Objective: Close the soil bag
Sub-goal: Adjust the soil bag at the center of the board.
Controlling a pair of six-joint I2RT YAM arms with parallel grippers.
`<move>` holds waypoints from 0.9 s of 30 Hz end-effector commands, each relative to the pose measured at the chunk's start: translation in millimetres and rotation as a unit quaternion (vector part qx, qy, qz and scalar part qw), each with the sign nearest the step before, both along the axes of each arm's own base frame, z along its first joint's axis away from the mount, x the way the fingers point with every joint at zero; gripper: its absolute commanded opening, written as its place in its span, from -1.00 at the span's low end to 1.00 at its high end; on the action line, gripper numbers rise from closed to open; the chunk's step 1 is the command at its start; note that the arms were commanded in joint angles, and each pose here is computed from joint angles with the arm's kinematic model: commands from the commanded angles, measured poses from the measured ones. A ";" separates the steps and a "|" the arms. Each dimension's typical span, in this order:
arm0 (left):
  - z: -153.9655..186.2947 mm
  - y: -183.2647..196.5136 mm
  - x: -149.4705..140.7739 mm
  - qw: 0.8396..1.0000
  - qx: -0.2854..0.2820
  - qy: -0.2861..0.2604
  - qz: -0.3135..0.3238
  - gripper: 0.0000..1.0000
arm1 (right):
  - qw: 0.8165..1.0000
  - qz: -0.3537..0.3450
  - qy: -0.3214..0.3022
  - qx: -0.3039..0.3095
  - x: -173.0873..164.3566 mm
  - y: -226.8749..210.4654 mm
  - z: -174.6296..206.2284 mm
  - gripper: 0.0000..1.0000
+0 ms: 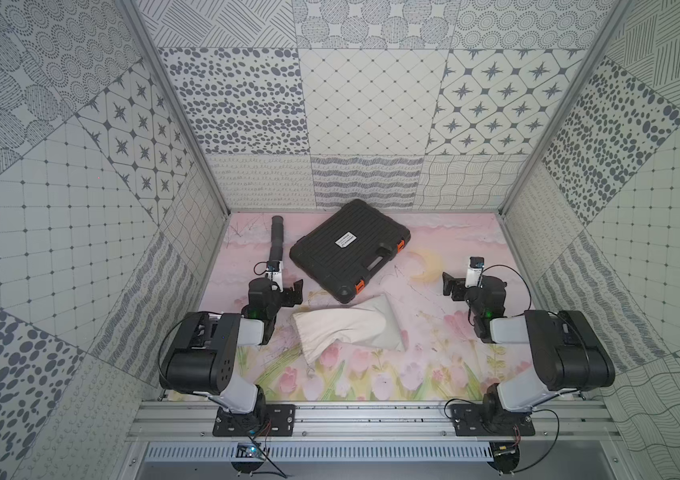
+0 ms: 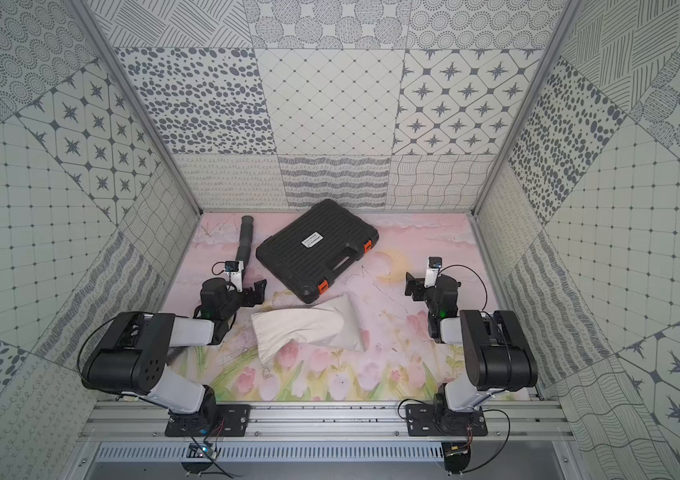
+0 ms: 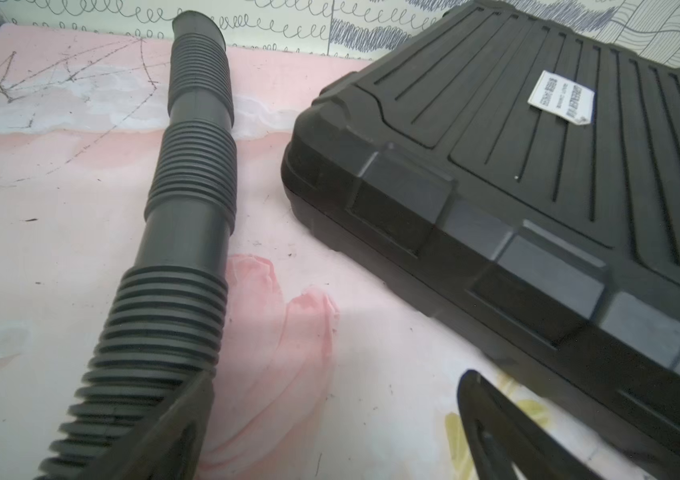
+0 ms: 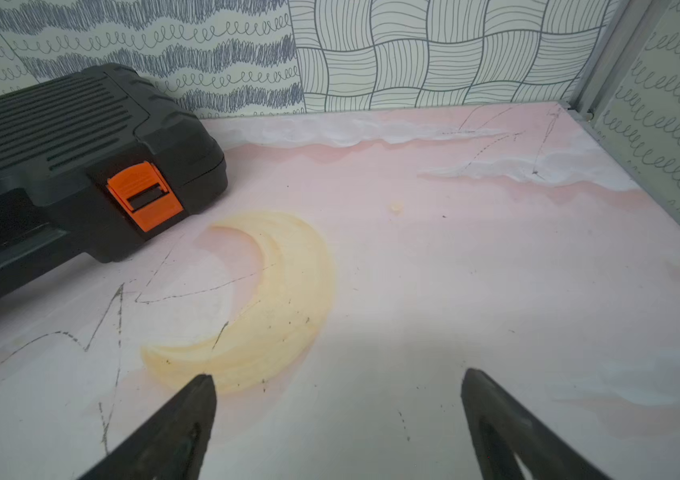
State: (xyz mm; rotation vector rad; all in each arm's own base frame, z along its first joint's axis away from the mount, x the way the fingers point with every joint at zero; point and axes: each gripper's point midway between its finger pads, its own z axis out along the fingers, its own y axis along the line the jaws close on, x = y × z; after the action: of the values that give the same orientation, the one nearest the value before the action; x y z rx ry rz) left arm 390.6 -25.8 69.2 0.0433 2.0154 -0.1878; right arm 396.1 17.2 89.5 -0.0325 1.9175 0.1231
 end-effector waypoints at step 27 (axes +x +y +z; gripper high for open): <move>64.9 37.3 -50.4 0.972 -0.069 0.127 0.184 0.92 | 0.972 -0.098 0.146 0.153 -12.5 -5.9 86.6 0.94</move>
State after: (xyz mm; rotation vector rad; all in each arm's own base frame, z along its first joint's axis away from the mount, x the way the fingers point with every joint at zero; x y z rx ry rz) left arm 402.5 -12.4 157.0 -0.1069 1.9614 -0.1554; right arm 409.3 1.0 177.2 0.2151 1.9523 0.1683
